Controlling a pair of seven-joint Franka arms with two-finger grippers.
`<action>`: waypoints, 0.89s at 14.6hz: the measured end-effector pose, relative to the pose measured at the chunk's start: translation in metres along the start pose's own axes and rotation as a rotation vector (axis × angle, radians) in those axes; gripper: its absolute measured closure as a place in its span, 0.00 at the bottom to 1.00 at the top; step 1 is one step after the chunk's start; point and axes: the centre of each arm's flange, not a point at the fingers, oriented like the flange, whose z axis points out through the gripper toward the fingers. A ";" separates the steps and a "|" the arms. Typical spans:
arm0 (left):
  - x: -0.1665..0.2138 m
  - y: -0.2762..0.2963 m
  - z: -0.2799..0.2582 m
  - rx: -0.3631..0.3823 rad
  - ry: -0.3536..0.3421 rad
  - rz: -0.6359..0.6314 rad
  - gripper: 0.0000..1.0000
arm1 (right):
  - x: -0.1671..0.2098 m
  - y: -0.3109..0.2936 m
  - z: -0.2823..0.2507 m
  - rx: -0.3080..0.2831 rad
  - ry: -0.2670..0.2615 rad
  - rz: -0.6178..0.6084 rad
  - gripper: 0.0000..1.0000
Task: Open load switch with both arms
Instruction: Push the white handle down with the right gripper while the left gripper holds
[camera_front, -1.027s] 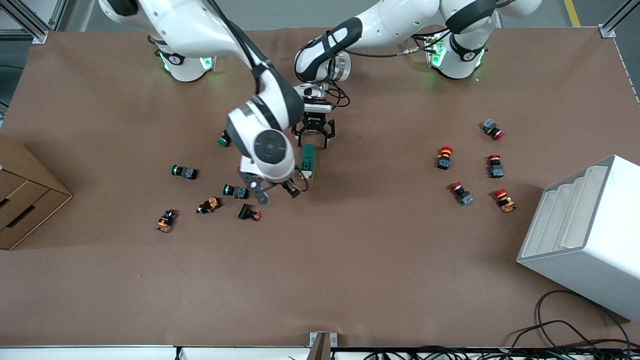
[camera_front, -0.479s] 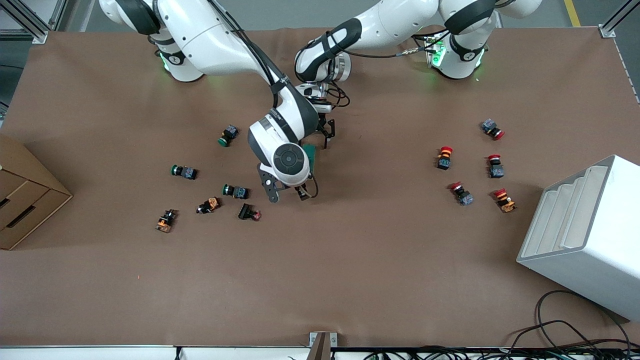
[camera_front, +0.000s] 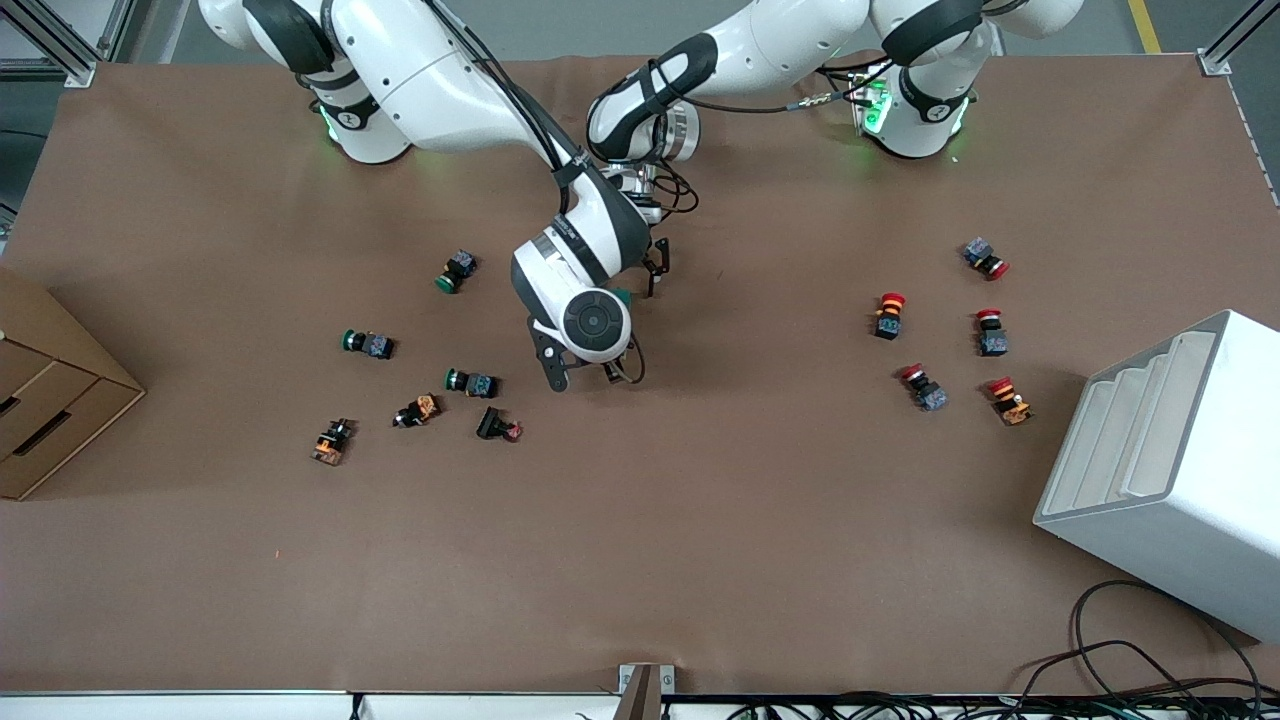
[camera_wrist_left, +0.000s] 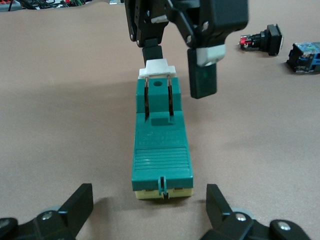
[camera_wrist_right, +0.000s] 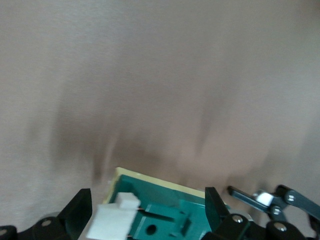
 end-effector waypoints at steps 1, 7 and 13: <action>0.000 0.000 0.000 0.000 0.000 0.000 0.00 | -0.001 0.001 -0.005 -0.014 0.002 -0.003 0.00; 0.000 0.000 0.000 0.000 0.000 0.000 0.00 | -0.012 0.015 -0.021 -0.114 0.007 -0.024 0.00; 0.000 0.000 0.000 0.004 0.006 0.002 0.00 | -0.018 0.026 -0.020 -0.177 0.017 -0.038 0.00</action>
